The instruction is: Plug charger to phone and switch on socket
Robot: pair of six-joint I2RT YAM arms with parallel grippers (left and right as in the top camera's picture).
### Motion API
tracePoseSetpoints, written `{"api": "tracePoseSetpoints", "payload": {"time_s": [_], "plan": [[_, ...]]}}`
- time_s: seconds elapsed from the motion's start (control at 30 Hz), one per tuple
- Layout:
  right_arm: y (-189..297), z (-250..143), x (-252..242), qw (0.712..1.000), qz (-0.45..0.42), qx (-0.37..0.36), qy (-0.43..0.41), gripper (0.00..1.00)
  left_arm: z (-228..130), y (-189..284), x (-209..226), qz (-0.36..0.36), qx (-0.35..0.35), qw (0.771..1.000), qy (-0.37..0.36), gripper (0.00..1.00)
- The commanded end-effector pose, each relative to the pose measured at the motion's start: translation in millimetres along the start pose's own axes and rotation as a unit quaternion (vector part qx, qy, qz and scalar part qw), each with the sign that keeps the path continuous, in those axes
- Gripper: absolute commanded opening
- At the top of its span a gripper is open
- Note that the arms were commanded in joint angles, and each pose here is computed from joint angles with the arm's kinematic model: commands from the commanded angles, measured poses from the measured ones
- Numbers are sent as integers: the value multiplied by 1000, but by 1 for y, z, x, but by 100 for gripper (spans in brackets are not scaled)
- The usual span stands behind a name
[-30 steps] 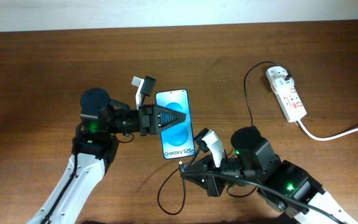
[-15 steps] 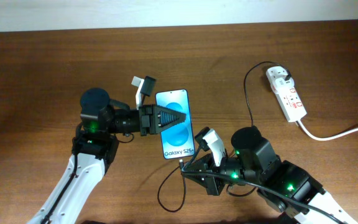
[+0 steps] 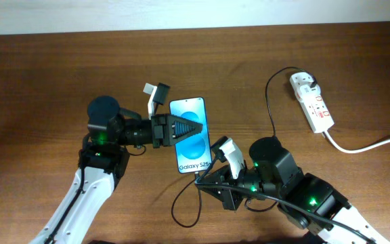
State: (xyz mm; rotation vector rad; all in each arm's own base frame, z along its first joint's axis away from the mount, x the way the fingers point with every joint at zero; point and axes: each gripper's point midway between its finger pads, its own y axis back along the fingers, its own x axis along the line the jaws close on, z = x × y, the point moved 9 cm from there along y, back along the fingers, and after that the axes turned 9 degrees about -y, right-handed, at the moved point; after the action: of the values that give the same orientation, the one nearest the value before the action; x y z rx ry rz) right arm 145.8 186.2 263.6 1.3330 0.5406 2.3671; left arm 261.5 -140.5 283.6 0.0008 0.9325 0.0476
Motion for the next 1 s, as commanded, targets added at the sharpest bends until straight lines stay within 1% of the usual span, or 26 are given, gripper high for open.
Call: {"api": "tracePoseSetpoints", "payload": {"time_s": [0.0, 0.4, 0.97], "plan": [[2, 5, 8, 1000, 5, -8, 9, 4, 3, -1, -5, -8, 5, 1000, -21, 0], [0, 1, 13, 1000, 17, 3, 15, 4, 3, -1, -5, -8, 5, 1000, -21, 0], [3, 6, 15, 1000, 5, -13, 20, 4, 1, -1, -6, -17, 15, 1000, -21, 0]]}}
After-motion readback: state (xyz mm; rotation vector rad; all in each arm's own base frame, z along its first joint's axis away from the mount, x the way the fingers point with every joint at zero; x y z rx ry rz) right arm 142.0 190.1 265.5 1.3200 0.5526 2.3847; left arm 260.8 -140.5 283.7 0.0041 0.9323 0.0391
